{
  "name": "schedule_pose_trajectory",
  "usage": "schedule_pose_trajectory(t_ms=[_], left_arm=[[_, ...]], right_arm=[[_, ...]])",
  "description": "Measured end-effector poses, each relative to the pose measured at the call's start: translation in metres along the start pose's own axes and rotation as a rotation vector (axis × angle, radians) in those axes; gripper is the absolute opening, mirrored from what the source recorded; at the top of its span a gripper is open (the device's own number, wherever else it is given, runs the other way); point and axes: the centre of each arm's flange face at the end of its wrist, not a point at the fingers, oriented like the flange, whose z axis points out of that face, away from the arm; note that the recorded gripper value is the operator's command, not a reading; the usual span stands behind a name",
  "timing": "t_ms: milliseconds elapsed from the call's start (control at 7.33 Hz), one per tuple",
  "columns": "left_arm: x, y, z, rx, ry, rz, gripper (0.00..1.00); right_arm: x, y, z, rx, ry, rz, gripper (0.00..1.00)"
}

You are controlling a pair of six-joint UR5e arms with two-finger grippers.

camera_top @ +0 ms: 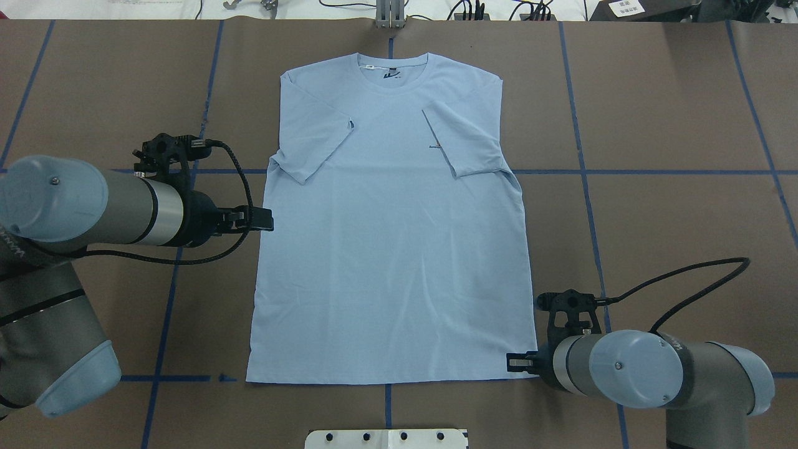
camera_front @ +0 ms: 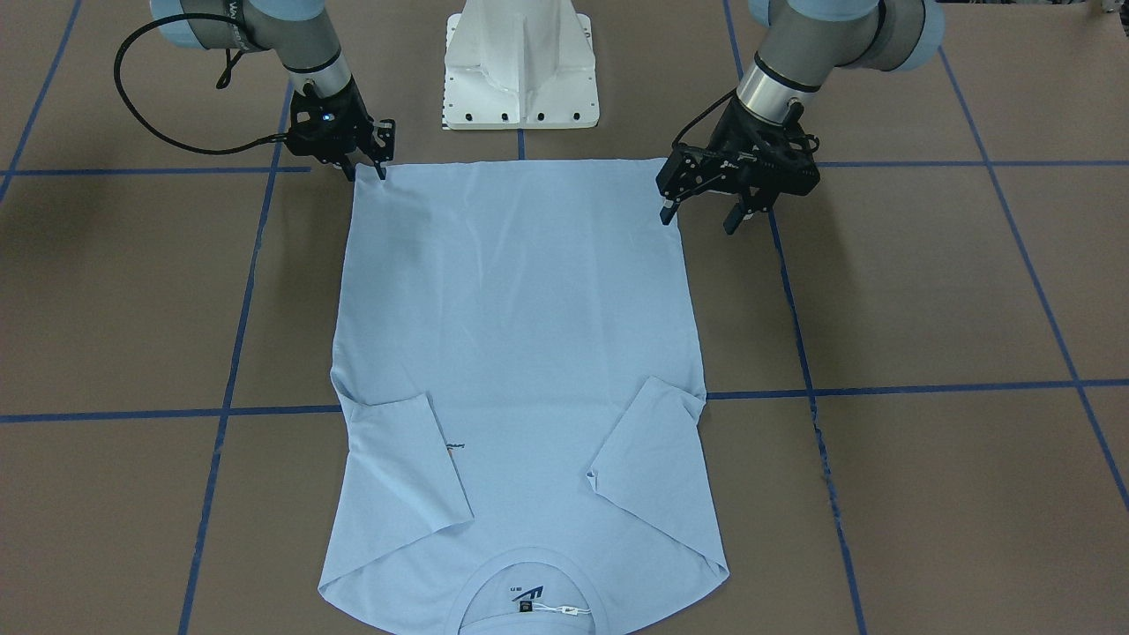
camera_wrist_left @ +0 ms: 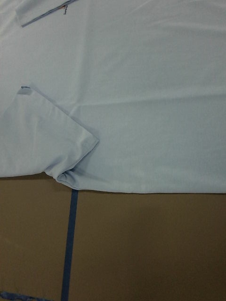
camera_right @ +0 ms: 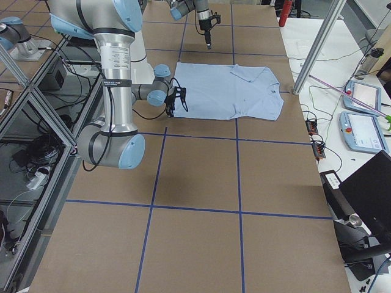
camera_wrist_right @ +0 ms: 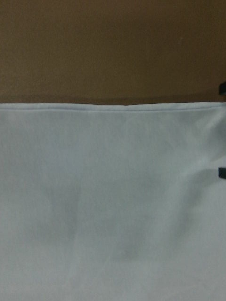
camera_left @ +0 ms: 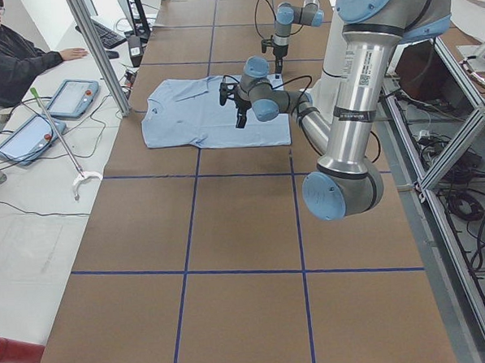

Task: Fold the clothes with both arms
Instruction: 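Move the left gripper to the other hem corner nearest the robot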

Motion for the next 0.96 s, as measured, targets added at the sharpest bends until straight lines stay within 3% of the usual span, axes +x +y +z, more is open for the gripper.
schedule_pose_trajectory(t_ms=[273,409,682,955], left_arm=[[-0.0003,0.0001,0.0006,-0.001,-0.001,0.000,1.00],[-0.0004,0.0002,0.0013,-0.001,-0.002,0.001,1.00],[-0.0006,0.0009,0.0030,-0.004,-0.004,0.002,1.00],[-0.0005,0.0014,0.0041,-0.006,-0.005,0.002,1.00]], right_arm=[[0.0011,-0.0007,0.0000,0.000,0.002,0.001,0.26],[0.0019,-0.0010,0.0000,0.000,0.003,0.001,0.53],[0.0038,-0.0015,0.0004,-0.001,0.006,0.003,0.78],[0.0063,-0.0022,0.0028,-0.001,0.033,0.005,0.78]])
